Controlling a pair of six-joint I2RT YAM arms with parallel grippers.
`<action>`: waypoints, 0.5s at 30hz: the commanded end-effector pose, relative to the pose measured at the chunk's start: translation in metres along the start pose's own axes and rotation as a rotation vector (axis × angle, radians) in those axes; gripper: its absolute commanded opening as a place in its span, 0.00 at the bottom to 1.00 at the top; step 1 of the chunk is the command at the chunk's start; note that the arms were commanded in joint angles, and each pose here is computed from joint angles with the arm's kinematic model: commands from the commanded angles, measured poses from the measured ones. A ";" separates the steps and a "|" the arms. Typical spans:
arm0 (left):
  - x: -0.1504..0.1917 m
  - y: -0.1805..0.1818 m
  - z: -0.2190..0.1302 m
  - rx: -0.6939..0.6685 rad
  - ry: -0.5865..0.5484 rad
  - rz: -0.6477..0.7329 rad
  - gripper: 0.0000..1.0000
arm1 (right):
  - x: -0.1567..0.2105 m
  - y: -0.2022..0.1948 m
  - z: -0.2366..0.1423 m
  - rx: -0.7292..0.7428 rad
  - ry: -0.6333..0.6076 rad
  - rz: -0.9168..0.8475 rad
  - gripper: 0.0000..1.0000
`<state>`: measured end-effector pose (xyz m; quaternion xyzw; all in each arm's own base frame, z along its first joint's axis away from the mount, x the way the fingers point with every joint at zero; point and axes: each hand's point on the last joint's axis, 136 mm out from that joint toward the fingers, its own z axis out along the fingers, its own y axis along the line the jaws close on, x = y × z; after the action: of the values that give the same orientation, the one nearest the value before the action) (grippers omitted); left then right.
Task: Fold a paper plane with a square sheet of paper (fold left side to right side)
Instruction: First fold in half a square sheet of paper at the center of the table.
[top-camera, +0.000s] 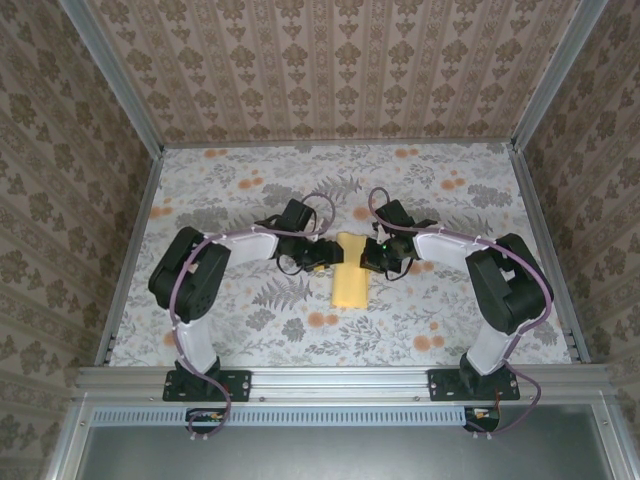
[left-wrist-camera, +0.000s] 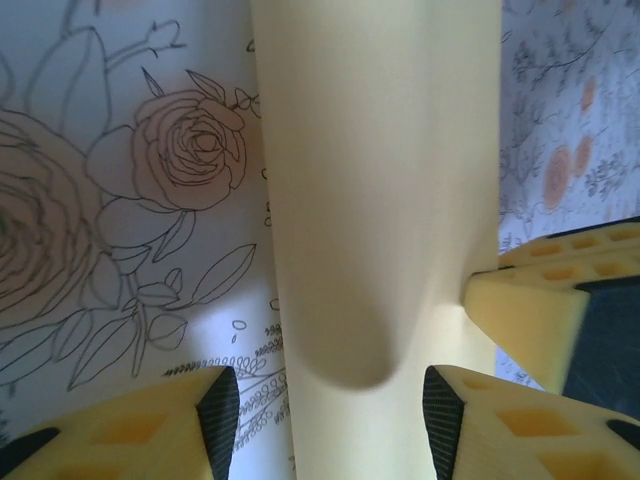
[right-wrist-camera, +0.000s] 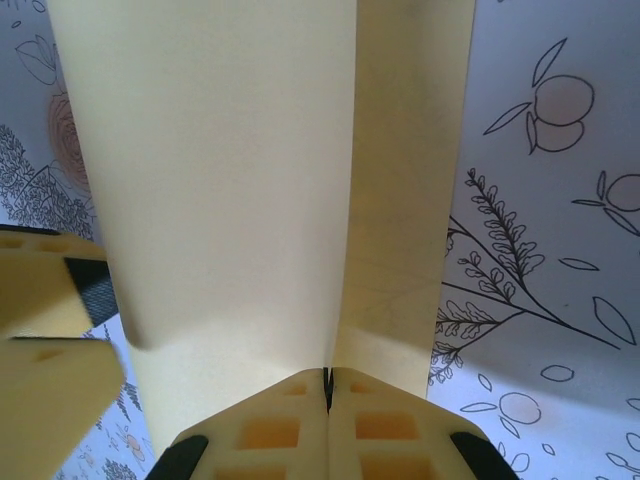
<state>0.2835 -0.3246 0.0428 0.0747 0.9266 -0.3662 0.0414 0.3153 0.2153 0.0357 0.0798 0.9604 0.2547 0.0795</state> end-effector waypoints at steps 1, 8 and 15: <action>-0.001 0.003 0.007 -0.041 0.020 0.014 0.52 | 0.000 -0.004 0.000 0.029 0.006 -0.006 0.05; 0.008 0.014 0.016 -0.132 0.069 0.027 0.43 | -0.005 -0.002 -0.011 0.031 -0.045 -0.030 0.16; 0.015 0.022 0.022 -0.167 0.098 0.035 0.42 | -0.026 -0.025 -0.059 0.120 -0.251 -0.016 0.43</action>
<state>0.2845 -0.3284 0.0292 0.0923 0.9435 -0.3168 0.0309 0.3253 0.1914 0.0634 0.0821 0.9584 0.2273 0.1521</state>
